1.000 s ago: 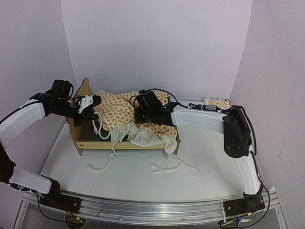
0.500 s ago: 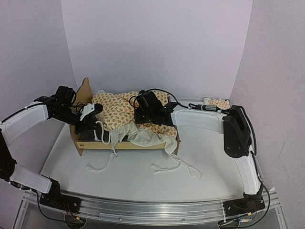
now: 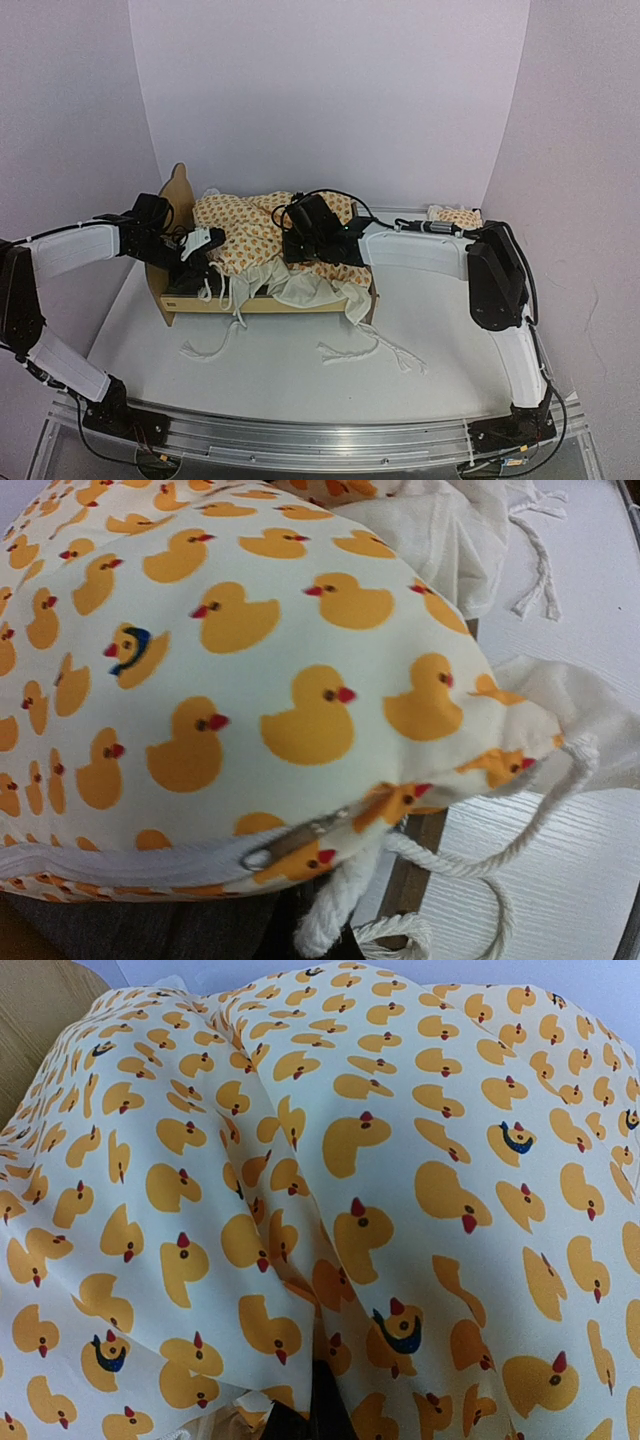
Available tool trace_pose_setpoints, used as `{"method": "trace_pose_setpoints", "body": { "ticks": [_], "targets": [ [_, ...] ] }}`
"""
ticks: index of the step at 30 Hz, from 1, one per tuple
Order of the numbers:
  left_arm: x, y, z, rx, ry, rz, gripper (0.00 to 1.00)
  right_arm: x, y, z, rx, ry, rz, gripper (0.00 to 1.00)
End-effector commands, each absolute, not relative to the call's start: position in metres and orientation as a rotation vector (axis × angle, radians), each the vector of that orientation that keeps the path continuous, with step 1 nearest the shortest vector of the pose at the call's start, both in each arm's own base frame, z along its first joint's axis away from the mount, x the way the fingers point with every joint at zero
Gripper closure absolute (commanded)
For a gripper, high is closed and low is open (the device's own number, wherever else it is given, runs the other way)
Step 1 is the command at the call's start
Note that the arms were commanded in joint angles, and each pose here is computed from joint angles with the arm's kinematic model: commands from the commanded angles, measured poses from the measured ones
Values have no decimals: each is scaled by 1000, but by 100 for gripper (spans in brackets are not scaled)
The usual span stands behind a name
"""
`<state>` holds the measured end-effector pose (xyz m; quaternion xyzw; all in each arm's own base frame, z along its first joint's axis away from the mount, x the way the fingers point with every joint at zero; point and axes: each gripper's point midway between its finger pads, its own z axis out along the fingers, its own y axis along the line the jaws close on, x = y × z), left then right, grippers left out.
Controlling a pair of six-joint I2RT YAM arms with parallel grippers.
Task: Set up the pet bed
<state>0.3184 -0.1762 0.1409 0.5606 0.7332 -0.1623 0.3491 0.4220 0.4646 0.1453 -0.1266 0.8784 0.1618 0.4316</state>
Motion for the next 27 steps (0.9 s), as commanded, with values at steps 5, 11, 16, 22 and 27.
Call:
{"method": "trace_pose_setpoints", "body": {
  "ticks": [5,11,16,22,27],
  "targets": [
    [362,-181,196,1388,1773,-287,100,424,459,165,-292,2160,415,100],
    [328,-175,152,1479,1864,-357,100,424,458,164,-295,2161,411,100],
    [302,-177,126,1515,1942,-453,100,423,458,162,-294,2166,411,100],
    [288,-172,98,1586,1994,-458,100,423,460,161,-291,2168,424,100],
    [284,-168,75,1635,2097,-505,100,423,460,162,-289,2168,426,100]
  ]
}}
